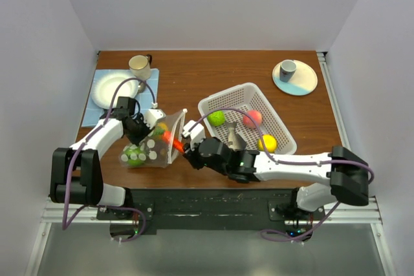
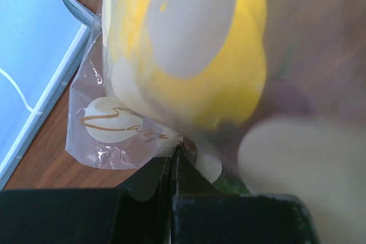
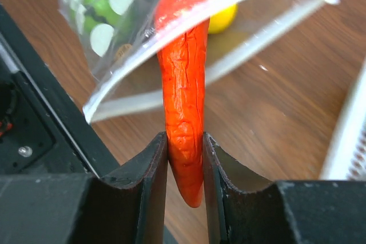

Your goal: Open the zip-top bag and remove the fake food

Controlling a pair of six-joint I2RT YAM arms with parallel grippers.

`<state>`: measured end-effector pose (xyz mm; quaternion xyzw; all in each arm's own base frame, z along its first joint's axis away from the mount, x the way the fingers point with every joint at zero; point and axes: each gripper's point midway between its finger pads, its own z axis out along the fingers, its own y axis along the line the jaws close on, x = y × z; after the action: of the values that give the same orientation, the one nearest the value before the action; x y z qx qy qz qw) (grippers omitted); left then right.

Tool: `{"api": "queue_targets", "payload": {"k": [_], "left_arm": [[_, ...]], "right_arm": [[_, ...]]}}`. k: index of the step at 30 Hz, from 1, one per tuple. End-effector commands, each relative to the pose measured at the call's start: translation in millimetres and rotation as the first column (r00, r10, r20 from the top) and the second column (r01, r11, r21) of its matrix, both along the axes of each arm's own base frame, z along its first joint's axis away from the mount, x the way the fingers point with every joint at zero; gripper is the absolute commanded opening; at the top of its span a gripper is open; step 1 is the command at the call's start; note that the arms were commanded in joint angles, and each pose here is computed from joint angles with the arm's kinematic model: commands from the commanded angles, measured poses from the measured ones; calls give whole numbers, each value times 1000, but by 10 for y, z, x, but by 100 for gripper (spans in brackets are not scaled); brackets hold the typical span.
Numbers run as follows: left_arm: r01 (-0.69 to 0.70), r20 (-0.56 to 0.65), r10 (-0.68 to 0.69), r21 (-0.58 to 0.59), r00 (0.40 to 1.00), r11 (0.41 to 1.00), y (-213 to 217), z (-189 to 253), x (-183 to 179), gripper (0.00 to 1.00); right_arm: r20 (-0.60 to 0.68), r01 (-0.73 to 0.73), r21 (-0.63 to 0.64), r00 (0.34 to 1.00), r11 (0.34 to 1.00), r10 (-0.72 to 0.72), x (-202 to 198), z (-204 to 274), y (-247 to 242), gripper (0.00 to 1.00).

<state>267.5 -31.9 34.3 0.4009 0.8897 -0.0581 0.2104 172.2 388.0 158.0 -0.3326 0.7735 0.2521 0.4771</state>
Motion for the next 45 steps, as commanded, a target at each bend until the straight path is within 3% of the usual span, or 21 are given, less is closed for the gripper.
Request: {"api": "queue_targets", "payload": {"k": [1, 5, 6, 11, 18, 22, 24, 25, 28, 30, 35, 36, 39, 40, 41, 42, 44, 45], "left_arm": [[20, 38, -20, 1, 999, 1000, -18, 57, 62, 0], [18, 39, -18, 0, 999, 1000, -18, 57, 57, 0], [18, 36, -18, 1, 999, 1000, -18, 49, 55, 0], [14, 32, -14, -12, 999, 1000, -40, 58, 72, 0], [13, 38, -12, -17, 999, 1000, -47, 114, 70, 0], [19, 40, -19, -6, 999, 1000, -28, 109, 41, 0], [23, 39, -23, -1, 999, 1000, -20, 103, 20, 0], [26, 40, -26, 0, 999, 1000, -19, 103, 17, 0], [23, 43, -23, -1, 999, 1000, -20, 109, 29, 0], [23, 42, -23, -8, 999, 1000, -32, 111, 31, 0], [23, 39, -22, -18, 999, 1000, -49, 98, 23, 0], [26, 42, -25, -15, 999, 1000, -46, 101, 25, 0], [29, 46, -28, -14, 999, 999, -45, 103, 30, 0], [28, 44, -27, -16, 999, 999, -48, 97, 31, 0], [27, 43, -26, -16, 999, 1000, -49, 97, 34, 0], [25, 42, -25, -17, 999, 1000, -49, 96, 30, 0], [26, 41, -25, -18, 999, 1000, -52, 96, 30, 0], [23, 42, -22, -19, 999, 1000, -52, 100, 30, 0]], "right_arm": [[-33, 140, -129, 989, 982, -145, 1, -211, -578, 17], [-12, 313, -245, 945, 917, -326, 49, -233, -1136, 14], [19, 436, -277, 893, 856, -449, 102, -203, -1422, 14], [54, 692, -180, 716, 699, -696, 166, 75, -2014, 13], [126, 776, -216, 624, 593, -771, 395, 40, -2170, 27], [137, 801, -197, 594, 566, -793, 475, 40, -2157, 28], [131, 799, -198, 596, 568, -792, 504, 23, -2156, 38], [129, 803, -201, 589, 561, -797, 528, 18, -2176, 64], [166, 813, -235, 574, 533, -802, 558, 6, -2229, 94], [203, 821, -259, 561, 508, -803, 565, 33, -2285, 99], [197, 811, -295, 570, 506, -798, 523, -16, -2333, 97], [159, 798, -295, 583, 526, -796, 499, -39, -2286, 93], [87, 687, -234, 720, 688, -689, 479, -28, -1828, 78], [108, 589, -236, 806, 773, -582, 373, 6, -1594, 73], [98, 557, -166, 830, 814, -549, 371, 76, -1360, 68], [99, 519, -161, 855, 840, -509, 327, 91, -1220, 56], [94, 471, -203, 882, 859, -461, 340, -25, -996, 45], [99, 449, -217, 893, 866, -439, 347, -79, -913, 34]]}}
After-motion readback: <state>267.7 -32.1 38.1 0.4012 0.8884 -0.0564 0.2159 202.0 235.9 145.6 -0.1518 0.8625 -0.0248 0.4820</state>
